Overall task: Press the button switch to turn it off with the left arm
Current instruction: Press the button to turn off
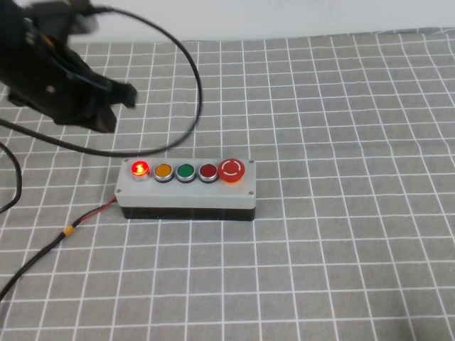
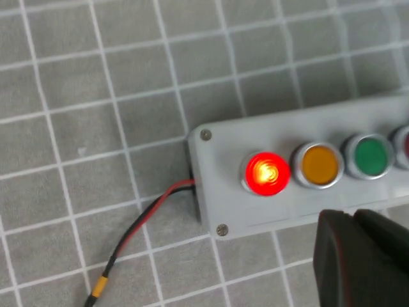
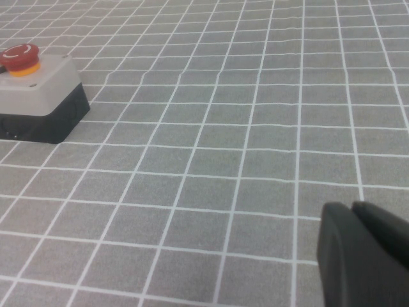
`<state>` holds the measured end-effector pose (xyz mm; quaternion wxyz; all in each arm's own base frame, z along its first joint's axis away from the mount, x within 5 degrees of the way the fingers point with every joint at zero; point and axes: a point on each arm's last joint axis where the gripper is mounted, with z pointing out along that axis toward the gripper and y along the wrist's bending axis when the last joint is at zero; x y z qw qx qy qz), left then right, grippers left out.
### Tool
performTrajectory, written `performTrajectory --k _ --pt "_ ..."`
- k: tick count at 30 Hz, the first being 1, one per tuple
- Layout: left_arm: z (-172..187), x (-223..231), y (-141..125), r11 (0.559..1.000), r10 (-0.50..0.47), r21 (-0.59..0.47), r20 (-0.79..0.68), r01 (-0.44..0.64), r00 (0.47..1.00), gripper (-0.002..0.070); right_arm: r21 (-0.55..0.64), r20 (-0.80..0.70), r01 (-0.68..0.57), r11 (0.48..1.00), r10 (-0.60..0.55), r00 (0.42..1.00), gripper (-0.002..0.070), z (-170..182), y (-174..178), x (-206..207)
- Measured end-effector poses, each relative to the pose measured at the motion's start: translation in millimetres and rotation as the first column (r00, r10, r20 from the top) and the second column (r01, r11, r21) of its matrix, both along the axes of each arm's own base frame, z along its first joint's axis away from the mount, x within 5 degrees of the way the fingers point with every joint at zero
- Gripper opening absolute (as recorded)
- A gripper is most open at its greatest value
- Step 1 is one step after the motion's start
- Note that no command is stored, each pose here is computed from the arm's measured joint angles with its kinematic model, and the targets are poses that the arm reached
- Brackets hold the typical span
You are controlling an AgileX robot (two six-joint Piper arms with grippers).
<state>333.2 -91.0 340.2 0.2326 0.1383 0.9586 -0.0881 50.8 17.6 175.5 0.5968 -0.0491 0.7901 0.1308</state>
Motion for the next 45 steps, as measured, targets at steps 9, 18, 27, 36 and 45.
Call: performTrajectory --k 9,18,27,36,45 --pt "-38 17 -23 0.998 -0.024 0.050 -0.095 0.029 0.995 -0.0004 0.000 0.000 0.000 1.000 0.000 1.000 -0.0016 0 0 0" --pt "-68 32 -27 0.997 -0.012 0.070 -0.153 0.023 0.988 -0.0004 0.000 0.000 0.000 1.000 0.000 1.000 -0.0016 0 0 0" --pt "-87 45 -30 0.997 -0.003 0.071 -0.159 0.014 0.987 -0.0004 0.000 0.000 0.000 1.000 0.000 1.000 -0.0016 0 0 0" --pt "-92 50 -31 0.997 0.013 0.079 -0.169 0.000 0.985 -0.0004 0.000 0.000 0.000 1.000 0.000 1.000 -0.0016 0 0 0" --pt "-60 32 -25 0.997 0.005 0.080 -0.119 0.004 0.993 -0.0004 0.000 0.000 0.000 1.000 0.000 1.000 -0.0016 0 0 0"
